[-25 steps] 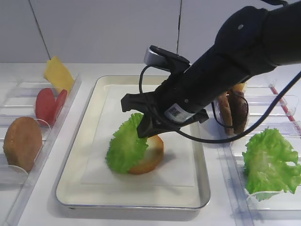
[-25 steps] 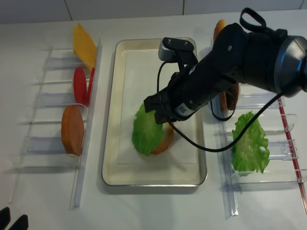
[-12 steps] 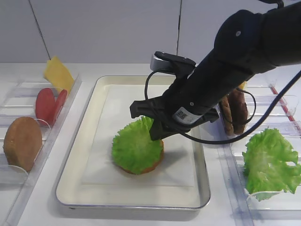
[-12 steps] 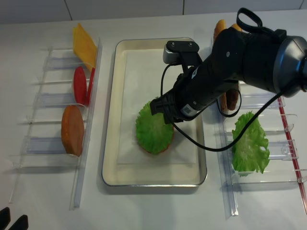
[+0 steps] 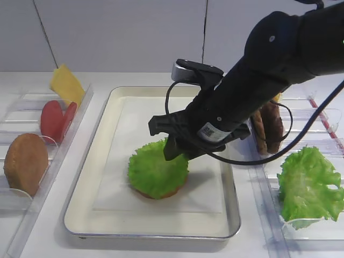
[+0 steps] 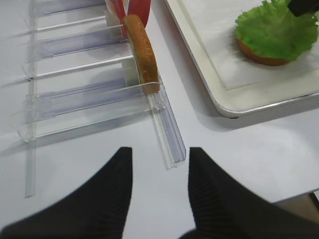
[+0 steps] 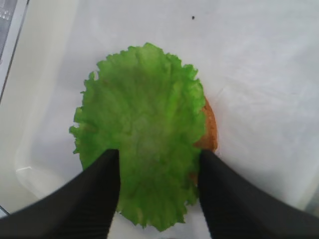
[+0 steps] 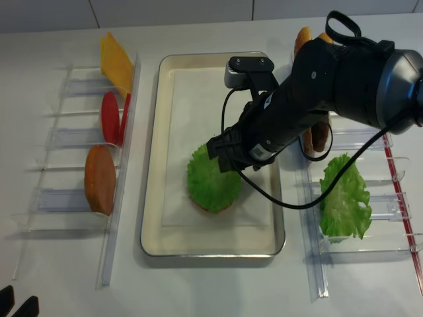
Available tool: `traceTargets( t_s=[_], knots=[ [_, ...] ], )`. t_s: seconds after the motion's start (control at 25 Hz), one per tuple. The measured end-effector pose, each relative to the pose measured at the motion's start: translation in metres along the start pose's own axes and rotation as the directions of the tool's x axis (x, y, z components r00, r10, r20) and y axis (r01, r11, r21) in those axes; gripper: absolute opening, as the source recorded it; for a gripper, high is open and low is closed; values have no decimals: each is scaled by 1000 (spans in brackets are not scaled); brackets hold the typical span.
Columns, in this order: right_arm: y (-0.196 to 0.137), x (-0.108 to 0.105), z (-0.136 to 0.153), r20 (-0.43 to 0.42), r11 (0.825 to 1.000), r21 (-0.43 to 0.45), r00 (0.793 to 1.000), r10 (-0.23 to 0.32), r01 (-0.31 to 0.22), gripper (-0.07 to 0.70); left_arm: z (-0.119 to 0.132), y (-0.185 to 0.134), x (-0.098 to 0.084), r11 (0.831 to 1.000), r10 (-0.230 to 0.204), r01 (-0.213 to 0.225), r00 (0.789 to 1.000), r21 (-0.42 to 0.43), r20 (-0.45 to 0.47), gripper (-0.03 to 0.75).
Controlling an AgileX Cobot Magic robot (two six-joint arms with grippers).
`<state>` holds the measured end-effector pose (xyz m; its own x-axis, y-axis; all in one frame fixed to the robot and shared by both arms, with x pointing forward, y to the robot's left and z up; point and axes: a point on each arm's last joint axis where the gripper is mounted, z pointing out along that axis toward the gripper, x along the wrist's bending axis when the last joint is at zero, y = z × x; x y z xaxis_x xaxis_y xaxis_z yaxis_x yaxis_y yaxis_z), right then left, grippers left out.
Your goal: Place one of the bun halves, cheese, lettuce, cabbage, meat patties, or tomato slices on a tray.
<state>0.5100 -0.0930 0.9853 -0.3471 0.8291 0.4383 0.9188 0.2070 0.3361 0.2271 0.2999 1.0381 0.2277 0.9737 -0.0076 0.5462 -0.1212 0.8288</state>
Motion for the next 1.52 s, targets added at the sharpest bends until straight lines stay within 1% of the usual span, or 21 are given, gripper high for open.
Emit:
traceTargets(
  t_s=[0.04, 0.12, 0.2, 0.36, 0.48, 0.64, 0.72, 0.76, 0.96, 1.04, 1.12, 1.2, 1.32, 1.4, 1.52],
  knots=[
    [-1, 0, 0, 5, 1000, 8, 1000, -9, 9, 413, 0, 0, 0, 1000, 0, 0, 1000, 0, 0, 251],
    [1, 0, -2, 18, 999, 23, 999, -44, 44, 438, 0, 0, 0, 1000, 0, 0, 1000, 0, 0, 251],
    [5, 3, -7, 29, 996, 36, 997, -78, 77, 449, 0, 0, 0, 1000, 0, 0, 1000, 0, 0, 251],
    [15, 9, -20, 55, 989, 77, 990, -129, 125, 452, 0, 0, 0, 1000, 0, 0, 1000, 0, 0, 251],
    [19, 12, -32, 95, 978, 142, 981, -169, 154, 452, 0, 0, 0, 1000, 0, 0, 1000, 0, 0, 251],
    [22, 16, -49, 134, 954, 245, 969, -208, 171, 452, 0, 0, 0, 1000, 0, 0, 1000, 0, 0, 251],
    [22, 18, -56, 137, 942, 289, 967, -215, 169, 452, 0, 0, 0, 1000, 0, 0, 1000, 0, 0, 251],
    [23, 20, -59, 138, 941, 295, 967, -215, 167, 452, 0, 0, 0, 1000, 0, 0, 1000, 0, 0, 251],
    [26, 23, -66, 139, 944, 285, 968, -211, 165, 452, 0, 0, 0, 1000, 0, 0, 1000, 0, 0, 251],
    [25, 26, -74, 138, 948, 267, 967, -214, 171, 452, 0, 0, 0, 1000, 0, 0, 1000, 0, 0, 251],
    [23, 31, -88, 135, 955, 233, 967, -218, 182, 452, 0, 0, 0, 1000, 0, 0, 1000, 0, 0, 251],
    [20, 36, -105, 132, 962, 192, 966, -221, 194, 452, 0, 0, 0, 1000, 0, 0, 1000, 0, 0, 251],
    [11, 46, -138, 128, 970, 109, 964, -233, 219, 452, 0, 0, 0, 1000, 0, 0, 1000, 0, 0, 251],
    [3, 51, -164, 136, 967, 41, 958, -254, 251, 452, 0, 0, 0, 1000, 0, 0, 1000, 0, 0, 251],
    [-13, 56, -202, 170, 952, -55, 943, -287, 300, 452, 0, 0, 0, 1000, 0, 0, 1000, 0, 0, 251]
  ],
)
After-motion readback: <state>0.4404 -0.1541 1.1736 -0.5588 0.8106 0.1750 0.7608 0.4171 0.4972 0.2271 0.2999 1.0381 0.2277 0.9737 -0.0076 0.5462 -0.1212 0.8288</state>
